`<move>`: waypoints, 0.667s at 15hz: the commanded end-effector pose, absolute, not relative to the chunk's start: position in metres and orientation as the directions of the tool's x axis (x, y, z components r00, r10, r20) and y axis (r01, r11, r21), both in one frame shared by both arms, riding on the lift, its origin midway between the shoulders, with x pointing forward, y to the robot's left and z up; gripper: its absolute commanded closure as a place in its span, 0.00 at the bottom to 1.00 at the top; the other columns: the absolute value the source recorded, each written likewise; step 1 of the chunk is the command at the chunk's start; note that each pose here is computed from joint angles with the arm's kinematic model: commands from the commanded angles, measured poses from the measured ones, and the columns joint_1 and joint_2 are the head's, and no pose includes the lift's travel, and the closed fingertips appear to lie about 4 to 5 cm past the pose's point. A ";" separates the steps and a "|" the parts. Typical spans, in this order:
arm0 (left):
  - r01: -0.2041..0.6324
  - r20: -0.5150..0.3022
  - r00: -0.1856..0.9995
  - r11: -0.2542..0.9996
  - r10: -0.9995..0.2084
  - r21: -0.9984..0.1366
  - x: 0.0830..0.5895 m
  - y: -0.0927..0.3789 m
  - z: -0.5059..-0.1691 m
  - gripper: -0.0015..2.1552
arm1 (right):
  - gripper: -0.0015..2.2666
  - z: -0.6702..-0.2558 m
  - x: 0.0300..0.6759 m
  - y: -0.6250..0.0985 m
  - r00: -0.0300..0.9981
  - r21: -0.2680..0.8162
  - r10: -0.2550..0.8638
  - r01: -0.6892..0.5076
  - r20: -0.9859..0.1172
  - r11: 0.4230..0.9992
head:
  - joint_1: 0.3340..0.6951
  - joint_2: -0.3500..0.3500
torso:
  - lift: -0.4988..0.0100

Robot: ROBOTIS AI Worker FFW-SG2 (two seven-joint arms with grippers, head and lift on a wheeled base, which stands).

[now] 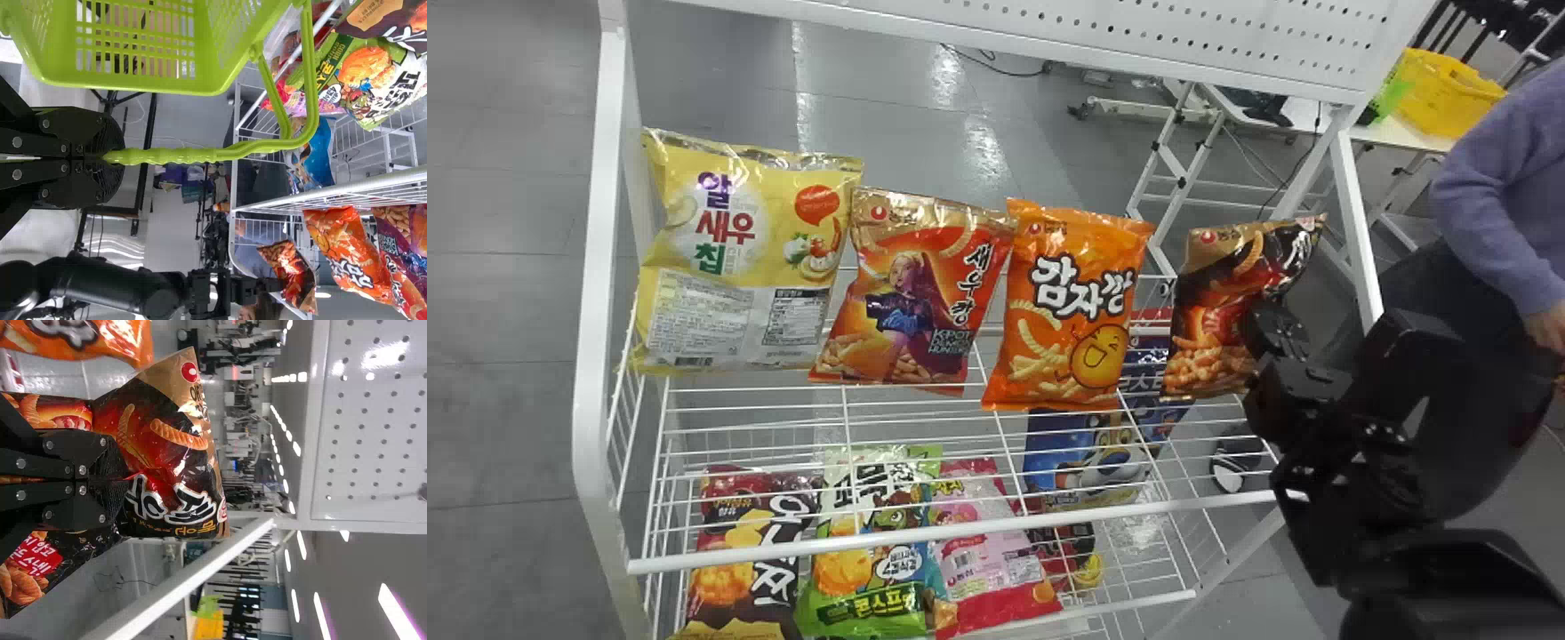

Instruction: Hold basket handle with left hand then pick spicy shrimp crackers with right hand and place into basket

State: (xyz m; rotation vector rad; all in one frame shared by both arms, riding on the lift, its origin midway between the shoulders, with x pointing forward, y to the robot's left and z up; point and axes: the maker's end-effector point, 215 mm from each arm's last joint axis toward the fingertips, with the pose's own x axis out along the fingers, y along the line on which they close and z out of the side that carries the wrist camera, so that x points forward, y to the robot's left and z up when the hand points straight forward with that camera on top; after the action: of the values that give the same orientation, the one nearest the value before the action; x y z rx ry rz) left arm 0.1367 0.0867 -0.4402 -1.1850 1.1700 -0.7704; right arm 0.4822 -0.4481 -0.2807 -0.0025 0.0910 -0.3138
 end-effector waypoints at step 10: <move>-0.052 -0.245 0.268 0.240 -0.932 -0.969 0.139 0.080 -0.415 0.88 | 0.75 -0.311 0.427 -0.354 0.932 0.050 -0.110 0.136 -0.344 0.989 | 1.00 0.00 | 0.91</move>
State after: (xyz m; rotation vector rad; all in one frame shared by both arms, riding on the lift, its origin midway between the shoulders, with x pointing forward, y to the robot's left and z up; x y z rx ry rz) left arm 0.1381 0.0830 -0.4223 -1.1701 1.1383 -0.8082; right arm 0.4345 -0.3696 -0.3116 0.0625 0.3227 -0.1605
